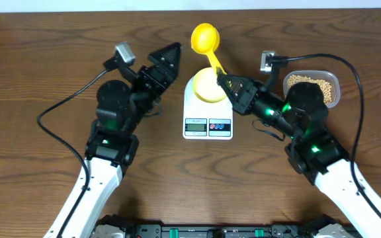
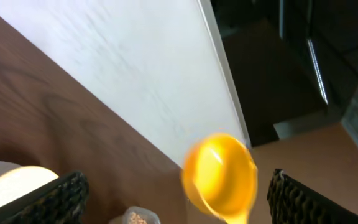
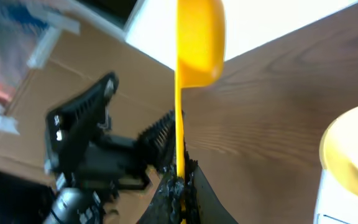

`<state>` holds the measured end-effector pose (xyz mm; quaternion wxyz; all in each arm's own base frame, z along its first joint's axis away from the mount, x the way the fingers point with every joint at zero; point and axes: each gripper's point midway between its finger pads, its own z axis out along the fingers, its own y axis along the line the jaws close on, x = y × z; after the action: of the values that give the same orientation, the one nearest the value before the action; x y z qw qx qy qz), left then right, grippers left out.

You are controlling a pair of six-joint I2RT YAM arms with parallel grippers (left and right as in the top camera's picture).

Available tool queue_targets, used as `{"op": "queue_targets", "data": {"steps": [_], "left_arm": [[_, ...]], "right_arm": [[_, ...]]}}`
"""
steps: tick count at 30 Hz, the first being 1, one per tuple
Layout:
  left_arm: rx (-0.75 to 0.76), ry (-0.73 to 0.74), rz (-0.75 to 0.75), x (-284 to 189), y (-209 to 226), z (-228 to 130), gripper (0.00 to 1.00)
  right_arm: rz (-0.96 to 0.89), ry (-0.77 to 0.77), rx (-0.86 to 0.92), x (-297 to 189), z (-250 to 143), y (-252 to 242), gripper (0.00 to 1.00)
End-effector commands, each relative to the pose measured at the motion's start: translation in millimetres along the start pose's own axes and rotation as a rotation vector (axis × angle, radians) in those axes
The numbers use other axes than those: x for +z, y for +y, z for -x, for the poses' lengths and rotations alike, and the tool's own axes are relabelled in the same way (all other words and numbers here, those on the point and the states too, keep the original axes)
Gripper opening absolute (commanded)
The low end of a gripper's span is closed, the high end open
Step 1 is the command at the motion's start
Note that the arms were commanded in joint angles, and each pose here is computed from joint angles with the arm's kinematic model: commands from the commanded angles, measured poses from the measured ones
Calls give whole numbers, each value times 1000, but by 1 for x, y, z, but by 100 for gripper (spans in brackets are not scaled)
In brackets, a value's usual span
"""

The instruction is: Scoop item into bowl and weigh 50g on scale

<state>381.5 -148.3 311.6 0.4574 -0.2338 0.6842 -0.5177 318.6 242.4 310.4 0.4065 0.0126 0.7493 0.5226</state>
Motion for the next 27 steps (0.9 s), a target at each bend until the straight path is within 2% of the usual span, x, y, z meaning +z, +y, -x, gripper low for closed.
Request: {"op": "queue_targets", "data": {"steps": [1,7,11,17,19,24,27], "left_arm": [[24,-17,6,-2,-2,5,94],[12,-16,59,-2,11,3,83],[12,-16,59,-2,11,3,75],[11,-15,62,-2,12,3,52],[11,-14,62,-2,11,3,47],[11,10,51,-2,10,-2,47],[10,30,43,-2,8,-5,56]], "right_arm": [[47,12,-195,-3,0,20,1],[115,80,-387,-1,-22,34,2],[133,93,-451,0,-29,38,2],[101,113,-516,3,-41,35,2],[109,117,-532,4,-43,37,2],[124,122,-539,4,-47,42,1],[127,116,-542,4,-46,43,1]]}}
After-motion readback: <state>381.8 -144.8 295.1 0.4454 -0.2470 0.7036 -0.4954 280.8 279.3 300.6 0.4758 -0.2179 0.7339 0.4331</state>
